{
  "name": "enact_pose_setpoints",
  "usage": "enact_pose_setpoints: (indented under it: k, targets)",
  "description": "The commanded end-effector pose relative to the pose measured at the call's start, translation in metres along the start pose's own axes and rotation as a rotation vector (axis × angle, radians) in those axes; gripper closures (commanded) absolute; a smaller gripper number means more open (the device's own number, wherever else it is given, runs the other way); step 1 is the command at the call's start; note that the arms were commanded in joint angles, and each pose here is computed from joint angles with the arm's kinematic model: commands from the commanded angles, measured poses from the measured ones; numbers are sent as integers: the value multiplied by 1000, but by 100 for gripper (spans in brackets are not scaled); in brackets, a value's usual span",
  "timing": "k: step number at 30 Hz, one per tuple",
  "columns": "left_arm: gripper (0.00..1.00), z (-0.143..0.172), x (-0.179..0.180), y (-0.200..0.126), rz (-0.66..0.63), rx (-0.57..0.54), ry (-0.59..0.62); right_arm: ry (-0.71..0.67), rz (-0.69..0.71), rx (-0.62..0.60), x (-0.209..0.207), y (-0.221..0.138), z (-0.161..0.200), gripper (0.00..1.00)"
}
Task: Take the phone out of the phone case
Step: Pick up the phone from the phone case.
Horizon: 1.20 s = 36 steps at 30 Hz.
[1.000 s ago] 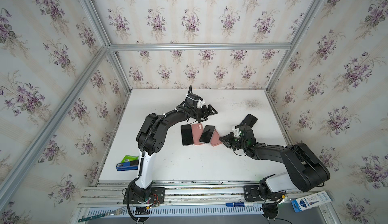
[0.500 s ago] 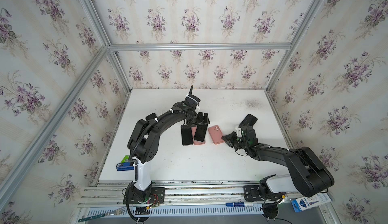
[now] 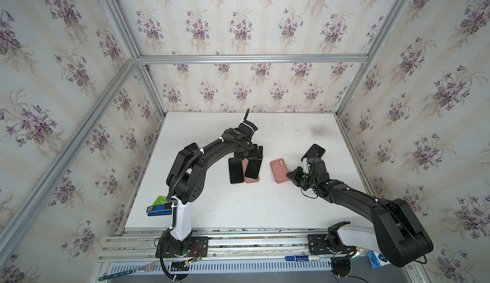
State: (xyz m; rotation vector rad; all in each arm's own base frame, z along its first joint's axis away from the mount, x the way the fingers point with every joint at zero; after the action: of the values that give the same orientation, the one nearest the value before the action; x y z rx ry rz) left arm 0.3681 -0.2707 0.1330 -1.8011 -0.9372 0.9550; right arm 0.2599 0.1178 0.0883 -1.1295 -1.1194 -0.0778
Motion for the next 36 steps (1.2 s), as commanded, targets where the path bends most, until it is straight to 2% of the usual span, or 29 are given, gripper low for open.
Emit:
enact_pose_setpoints:
  k: [1,14,22,27,36]
  targets:
    - [1,4,3,1,-59,37,52,-19,2,-10,0,-2,-1,100]
    - [1,-3,-6,28,-193,100,184,-17,-20,-7,4,-4,-2,100]
    - [1,-7,-14,43,-224,108,211,-17,-36,-4,5,-6,-1,100]
    - [2,-2,-9,48,-271,132,221,-16,-42,-7,5,-8,-1,100]
    - [3,5,-11,60,-280,158,223,-12,-51,-5,6,-9,-2,100]
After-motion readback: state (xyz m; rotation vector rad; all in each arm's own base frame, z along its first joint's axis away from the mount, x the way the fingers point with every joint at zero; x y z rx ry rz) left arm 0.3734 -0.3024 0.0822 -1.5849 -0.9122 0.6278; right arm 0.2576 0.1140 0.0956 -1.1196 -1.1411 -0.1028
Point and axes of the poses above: each gripper's point midway between its finger pads, its own y axis out along the fingers, its own x axis along the line the jaws close on, z = x × y, the point moved 5 cm from there along -y, back along the fingers, and after that the axes turned 15 degrees about y, right-handed, at the moved point
